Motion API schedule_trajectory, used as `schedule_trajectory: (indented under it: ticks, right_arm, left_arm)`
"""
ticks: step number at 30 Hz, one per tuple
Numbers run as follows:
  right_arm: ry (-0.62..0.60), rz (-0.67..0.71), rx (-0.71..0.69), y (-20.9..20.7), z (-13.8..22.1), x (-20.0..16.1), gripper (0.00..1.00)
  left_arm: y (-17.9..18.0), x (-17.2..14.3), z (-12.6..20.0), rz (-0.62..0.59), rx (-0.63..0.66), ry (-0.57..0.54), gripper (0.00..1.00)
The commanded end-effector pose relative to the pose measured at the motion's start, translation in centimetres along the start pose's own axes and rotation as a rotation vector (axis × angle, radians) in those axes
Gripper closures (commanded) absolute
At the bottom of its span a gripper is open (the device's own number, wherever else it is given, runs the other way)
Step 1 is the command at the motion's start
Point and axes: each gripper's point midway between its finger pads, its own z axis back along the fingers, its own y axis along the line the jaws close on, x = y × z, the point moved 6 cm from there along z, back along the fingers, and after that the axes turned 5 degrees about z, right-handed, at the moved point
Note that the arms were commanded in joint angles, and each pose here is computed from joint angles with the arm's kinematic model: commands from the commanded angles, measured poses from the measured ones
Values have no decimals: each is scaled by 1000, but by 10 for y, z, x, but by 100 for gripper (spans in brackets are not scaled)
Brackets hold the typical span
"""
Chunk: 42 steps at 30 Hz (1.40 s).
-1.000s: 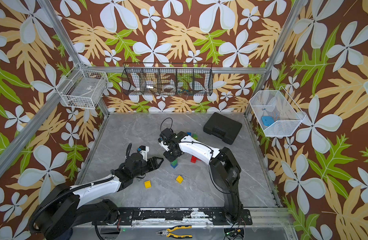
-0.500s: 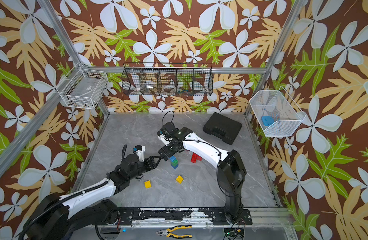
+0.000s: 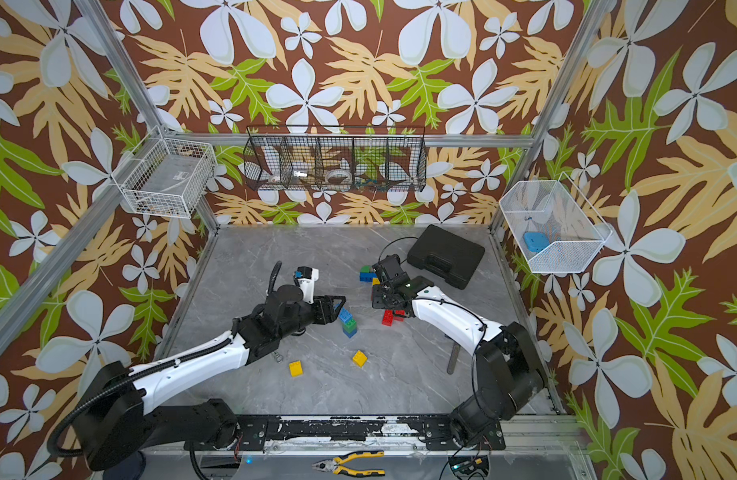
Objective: Assemble a fork with lego
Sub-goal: Pick up the lego brick from the center of the board.
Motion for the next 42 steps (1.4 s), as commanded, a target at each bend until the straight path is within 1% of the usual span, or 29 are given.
schedule_trajectory:
  ticks: [1,4,9,13,19,25,28,35,42]
  right_arm:
    - [38,-113,-78,-9,-11,-11,49]
    - [63,-135,-103,-13,-22,-17,50]
    - [88,-142,-102,-9,-38,-16,55]
    - [117,-137,-115,-10,-49,-19,56]
    - [134,-154,-138,-18,-60,-18,47]
    - [161,-154,-174,-26,-66,-21,42]
    - [172,-158,-173,-26,-70,-22,41]
    - [180,-160,-191,-27,-78,-20,45]
    - [199,-148,-212,-28,-85,-22,54]
  left_arm:
    - [-10,0,-11,-87,7,22,30]
    - [-18,2,-19,-98,-4,23,31]
    - [-20,4,-24,-105,-6,24,31]
    - [-19,2,-24,-113,-2,31,31]
    - [-18,0,-24,-113,-6,40,31]
    - [-17,0,-24,-110,-3,37,31]
    - [-17,0,-24,-113,-2,39,31]
    - [-18,0,-26,-118,-4,44,31]
    - [-18,0,-26,-120,-1,47,31]
